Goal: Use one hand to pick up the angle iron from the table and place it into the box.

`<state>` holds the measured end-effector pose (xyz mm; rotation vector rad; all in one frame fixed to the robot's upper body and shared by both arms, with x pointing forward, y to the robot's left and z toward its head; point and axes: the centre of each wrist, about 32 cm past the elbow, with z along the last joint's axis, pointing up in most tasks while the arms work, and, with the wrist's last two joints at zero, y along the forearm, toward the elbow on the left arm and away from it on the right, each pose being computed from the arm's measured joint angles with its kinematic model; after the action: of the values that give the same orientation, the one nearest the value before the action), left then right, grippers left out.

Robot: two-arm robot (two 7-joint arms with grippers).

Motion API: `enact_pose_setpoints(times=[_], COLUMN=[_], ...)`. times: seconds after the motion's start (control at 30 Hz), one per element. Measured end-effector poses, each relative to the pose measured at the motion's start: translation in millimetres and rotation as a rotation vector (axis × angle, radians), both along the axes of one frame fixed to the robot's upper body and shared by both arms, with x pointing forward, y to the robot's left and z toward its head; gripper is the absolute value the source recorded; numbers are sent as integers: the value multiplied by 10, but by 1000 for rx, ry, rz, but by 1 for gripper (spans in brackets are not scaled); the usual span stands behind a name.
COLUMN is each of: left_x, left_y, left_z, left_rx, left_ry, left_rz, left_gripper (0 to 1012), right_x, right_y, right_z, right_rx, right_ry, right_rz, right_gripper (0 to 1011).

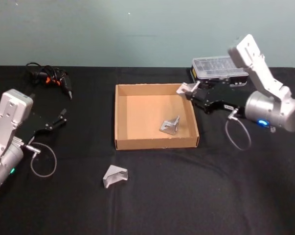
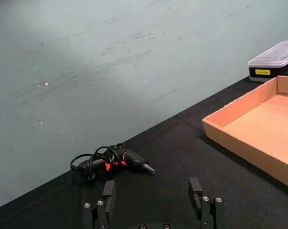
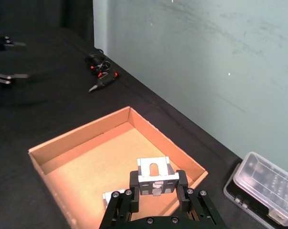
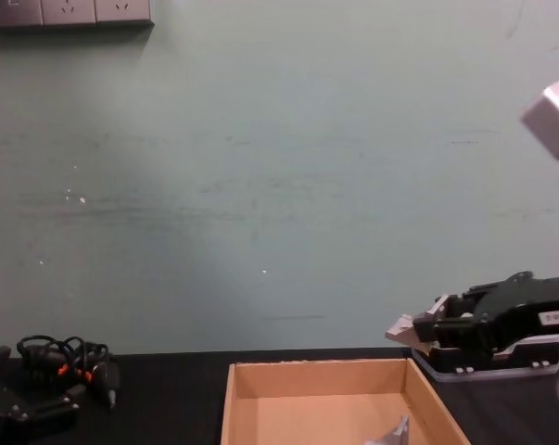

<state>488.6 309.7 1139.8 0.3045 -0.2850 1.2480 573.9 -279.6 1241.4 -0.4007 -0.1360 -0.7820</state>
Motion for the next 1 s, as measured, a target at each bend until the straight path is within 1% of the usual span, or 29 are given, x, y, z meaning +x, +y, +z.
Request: enact_pose_setpoints(times=[0.1, 0.13, 0.2, 0.23, 0.43, 0.7, 1.0], left_x=[0, 0, 0, 0, 0, 0, 0], left_y=[0, 0, 0, 0, 0, 0, 0], left_z=[0, 0, 0, 0, 0, 0, 0], left_rx=[0, 0, 0, 0, 0, 0, 0], left_ry=[0, 0, 0, 0, 0, 0, 0], left_rz=[0, 0, 0, 0, 0, 0, 0], left_gripper=[1000, 1000, 1000, 1000, 1000, 1000, 1000], right_x=[87, 143, 191, 244, 410, 554, 640], right_y=[37, 61, 81, 103, 184, 292, 342], right_z=[-23, -34, -46, -62, -97, -132, -191], right_rx=[-2, -4, -5, -6, -11, -54, -93], right_ry=[19, 30, 41, 53, 90, 122, 146], right_rz=[-10, -18, -24, -31, -31, 4, 18], right_gripper=[447, 447, 448, 448, 447, 448, 448])
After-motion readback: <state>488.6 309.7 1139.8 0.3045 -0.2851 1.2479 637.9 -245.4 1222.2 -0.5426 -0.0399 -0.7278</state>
